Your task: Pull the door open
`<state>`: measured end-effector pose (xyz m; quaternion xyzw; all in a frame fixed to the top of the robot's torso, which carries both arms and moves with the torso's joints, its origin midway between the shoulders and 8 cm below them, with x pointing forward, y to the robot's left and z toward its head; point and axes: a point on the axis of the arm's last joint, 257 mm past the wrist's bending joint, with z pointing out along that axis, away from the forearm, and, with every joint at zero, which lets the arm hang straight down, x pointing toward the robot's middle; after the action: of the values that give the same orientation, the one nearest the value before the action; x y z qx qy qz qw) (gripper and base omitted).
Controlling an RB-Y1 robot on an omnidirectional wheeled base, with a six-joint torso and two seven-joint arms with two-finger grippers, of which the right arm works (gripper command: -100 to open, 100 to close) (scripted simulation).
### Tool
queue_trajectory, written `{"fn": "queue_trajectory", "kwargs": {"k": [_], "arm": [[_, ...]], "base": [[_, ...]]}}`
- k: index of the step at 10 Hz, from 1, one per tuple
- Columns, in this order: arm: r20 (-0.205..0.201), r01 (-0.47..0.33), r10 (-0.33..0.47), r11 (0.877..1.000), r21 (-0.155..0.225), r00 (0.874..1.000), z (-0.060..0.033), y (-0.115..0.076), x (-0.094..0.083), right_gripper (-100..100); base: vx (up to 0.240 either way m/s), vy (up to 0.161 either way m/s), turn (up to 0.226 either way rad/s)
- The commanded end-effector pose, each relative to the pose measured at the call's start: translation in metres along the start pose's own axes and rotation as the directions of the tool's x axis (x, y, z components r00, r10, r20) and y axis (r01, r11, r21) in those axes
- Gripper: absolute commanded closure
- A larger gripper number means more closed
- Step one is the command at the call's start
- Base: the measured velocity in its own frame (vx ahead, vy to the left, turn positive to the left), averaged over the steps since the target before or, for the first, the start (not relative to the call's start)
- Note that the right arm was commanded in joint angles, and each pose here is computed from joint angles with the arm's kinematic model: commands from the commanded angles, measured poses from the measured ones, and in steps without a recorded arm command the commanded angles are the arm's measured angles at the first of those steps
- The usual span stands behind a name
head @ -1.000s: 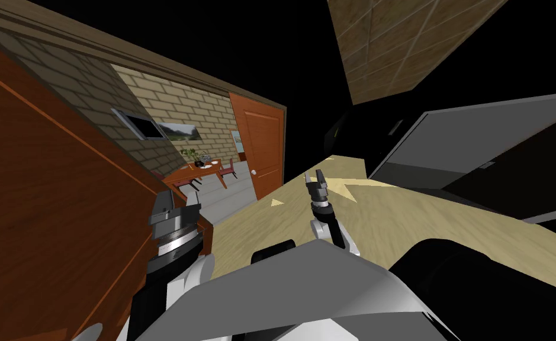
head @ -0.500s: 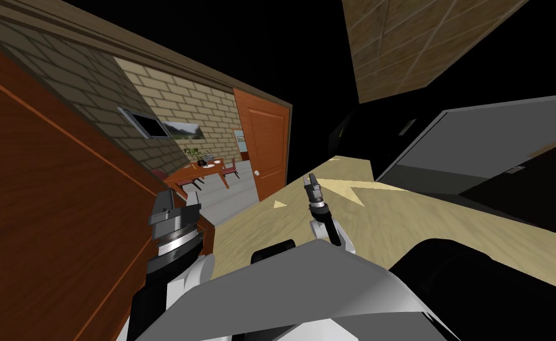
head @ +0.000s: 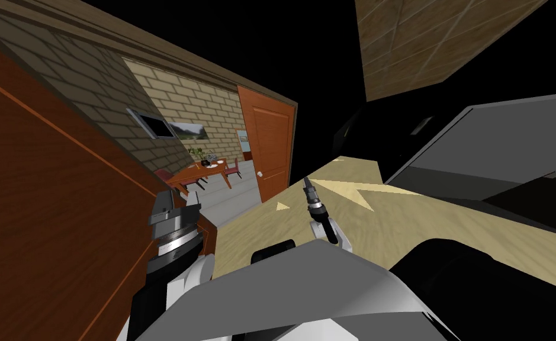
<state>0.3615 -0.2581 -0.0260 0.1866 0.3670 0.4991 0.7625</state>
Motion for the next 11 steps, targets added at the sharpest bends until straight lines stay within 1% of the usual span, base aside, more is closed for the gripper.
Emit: {"fn": "queue_trajectory", "kwargs": {"k": [1,3,6,8,11], "arm": [[-0.017,0.047,-0.046,0.999,0.017,0.999,-0.0034,-0.011,0.003,-100],[-0.041,0.105,-0.103,0.994,0.038,0.994,-0.0089,-0.026,0.009,-100],[-0.08,0.191,-0.186,0.979,0.065,0.979,-0.018,-0.047,0.017,-100],[-0.11,0.25,-0.241,0.965,0.081,0.964,-0.025,-0.062,0.023,-100],[-0.157,0.336,-0.318,0.937,0.099,0.935,-0.0363,-0.084,0.031,-100]], "base": [[0.1,0.048,0.05],[0.08,0.057,0.044],[0.111,0.051,0.061],[0.11,0.05,0.054],[0.107,0.053,0.055]]}}
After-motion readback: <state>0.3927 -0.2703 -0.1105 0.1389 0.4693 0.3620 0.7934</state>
